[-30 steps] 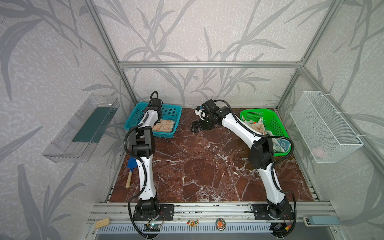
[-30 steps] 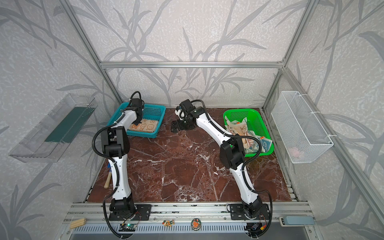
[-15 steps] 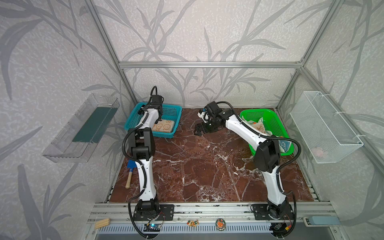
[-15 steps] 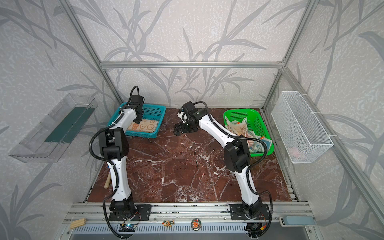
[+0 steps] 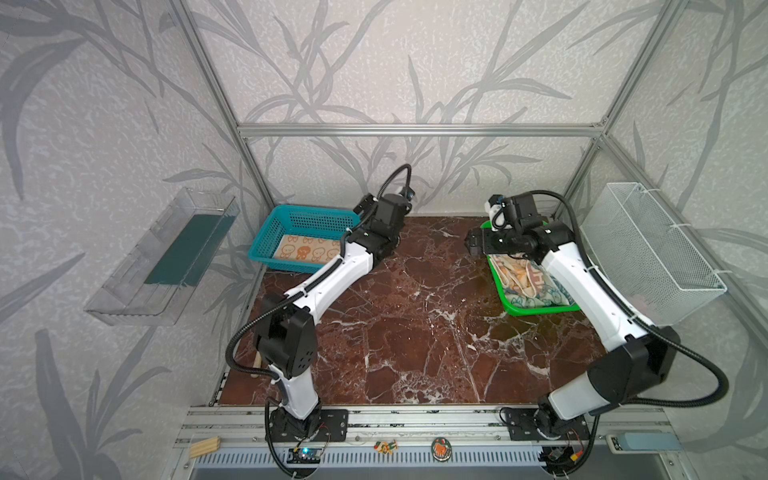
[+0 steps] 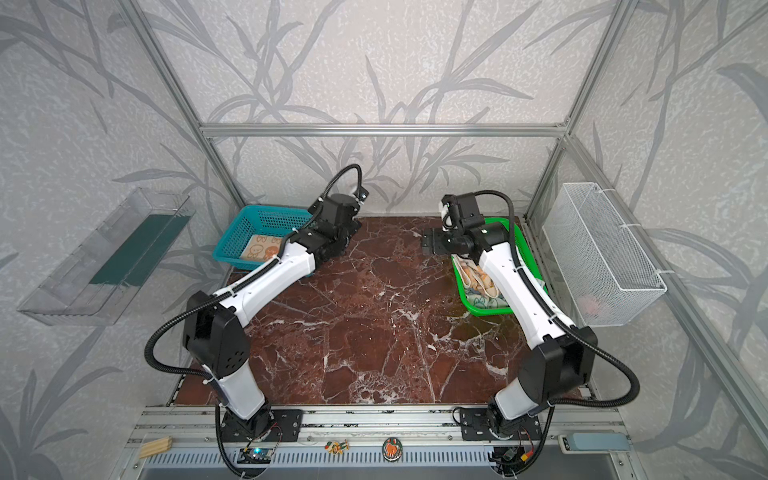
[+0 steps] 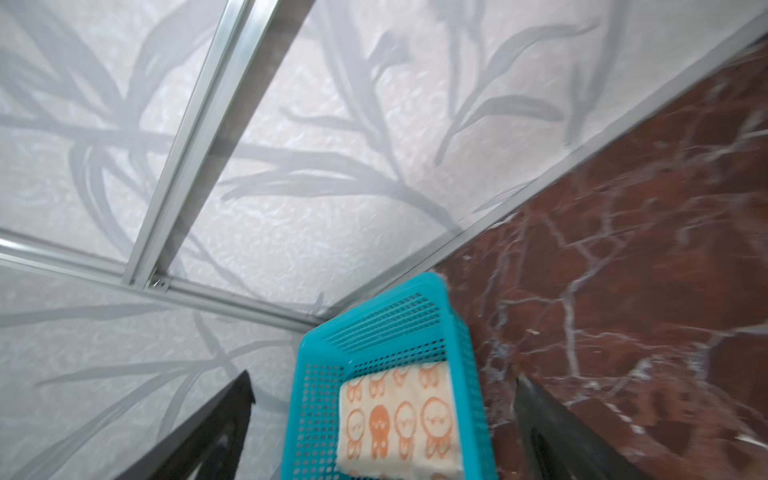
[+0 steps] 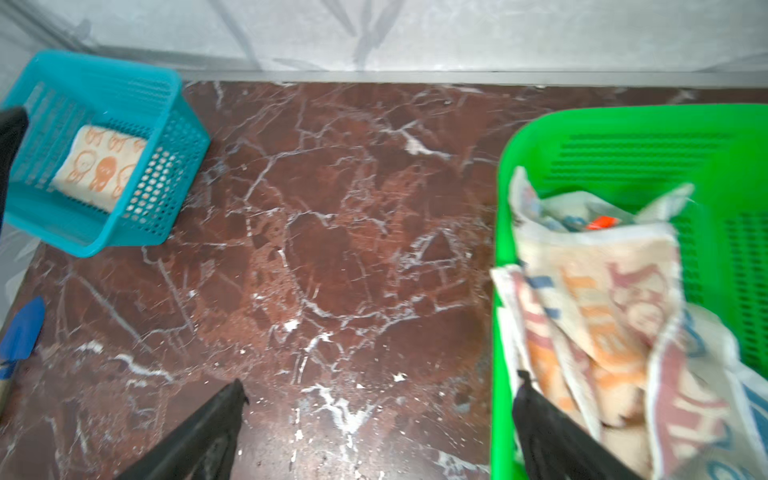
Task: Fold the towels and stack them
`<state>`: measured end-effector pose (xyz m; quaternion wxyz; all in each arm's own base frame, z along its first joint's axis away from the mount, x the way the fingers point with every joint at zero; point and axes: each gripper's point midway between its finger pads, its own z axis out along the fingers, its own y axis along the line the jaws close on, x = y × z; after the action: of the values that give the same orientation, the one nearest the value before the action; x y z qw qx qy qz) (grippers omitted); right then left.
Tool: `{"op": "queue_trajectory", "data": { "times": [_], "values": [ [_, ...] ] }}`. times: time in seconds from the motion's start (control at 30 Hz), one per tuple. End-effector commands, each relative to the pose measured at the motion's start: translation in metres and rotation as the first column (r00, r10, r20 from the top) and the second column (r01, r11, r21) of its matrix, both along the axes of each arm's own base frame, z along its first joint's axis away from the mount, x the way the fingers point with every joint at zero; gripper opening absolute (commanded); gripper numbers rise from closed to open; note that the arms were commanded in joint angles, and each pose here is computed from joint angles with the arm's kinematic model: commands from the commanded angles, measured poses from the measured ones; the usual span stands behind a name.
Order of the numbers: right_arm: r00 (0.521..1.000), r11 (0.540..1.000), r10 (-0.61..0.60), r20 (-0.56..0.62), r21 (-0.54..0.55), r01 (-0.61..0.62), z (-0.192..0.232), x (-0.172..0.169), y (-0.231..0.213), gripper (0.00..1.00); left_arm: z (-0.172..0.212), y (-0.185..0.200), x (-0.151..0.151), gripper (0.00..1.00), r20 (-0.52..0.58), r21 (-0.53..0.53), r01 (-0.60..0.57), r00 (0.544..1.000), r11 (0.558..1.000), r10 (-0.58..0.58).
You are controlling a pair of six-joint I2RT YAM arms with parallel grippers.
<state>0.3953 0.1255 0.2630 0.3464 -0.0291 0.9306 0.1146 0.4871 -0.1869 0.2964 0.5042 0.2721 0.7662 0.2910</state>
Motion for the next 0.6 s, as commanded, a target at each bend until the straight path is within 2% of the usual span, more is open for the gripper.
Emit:
{"op": "queue_trajectory", "data": {
  "times": [0.0,0.2,0.3,0.43,0.57],
  "values": [
    [0.987,0.985,-0.16,-0.018,-0.061,0.159,-0.02,-0.008,-0.049,0.99,0.012,-0.037,-0.019,0.99,0.057,-0.079,0.081,0.995,0.994,-0.076],
    [0.907,0.901,-0.419,-0.025,-0.133,0.413,-0.067,-0.024,-0.125,0.99,-0.015,-0.125,-0.058,0.99,0.033,-0.195,0.237,0.972,0.952,-0.235],
    [0.872,0.869,-0.485,-0.063,-0.146,0.473,-0.092,-0.027,-0.144,0.99,-0.027,-0.152,-0.068,0.99,0.027,-0.241,0.26,0.965,0.935,-0.261],
    [0.846,0.833,-0.53,-0.06,-0.222,0.507,-0.112,-0.024,-0.159,1.0,-0.038,-0.178,-0.085,0.99,0.022,-0.29,0.316,0.946,0.904,-0.323],
    [0.819,0.787,-0.572,-0.049,-0.313,0.531,-0.124,-0.017,-0.174,0.92,-0.055,-0.192,-0.098,0.99,-0.014,-0.344,0.338,0.931,0.876,-0.365]
  ]
}}
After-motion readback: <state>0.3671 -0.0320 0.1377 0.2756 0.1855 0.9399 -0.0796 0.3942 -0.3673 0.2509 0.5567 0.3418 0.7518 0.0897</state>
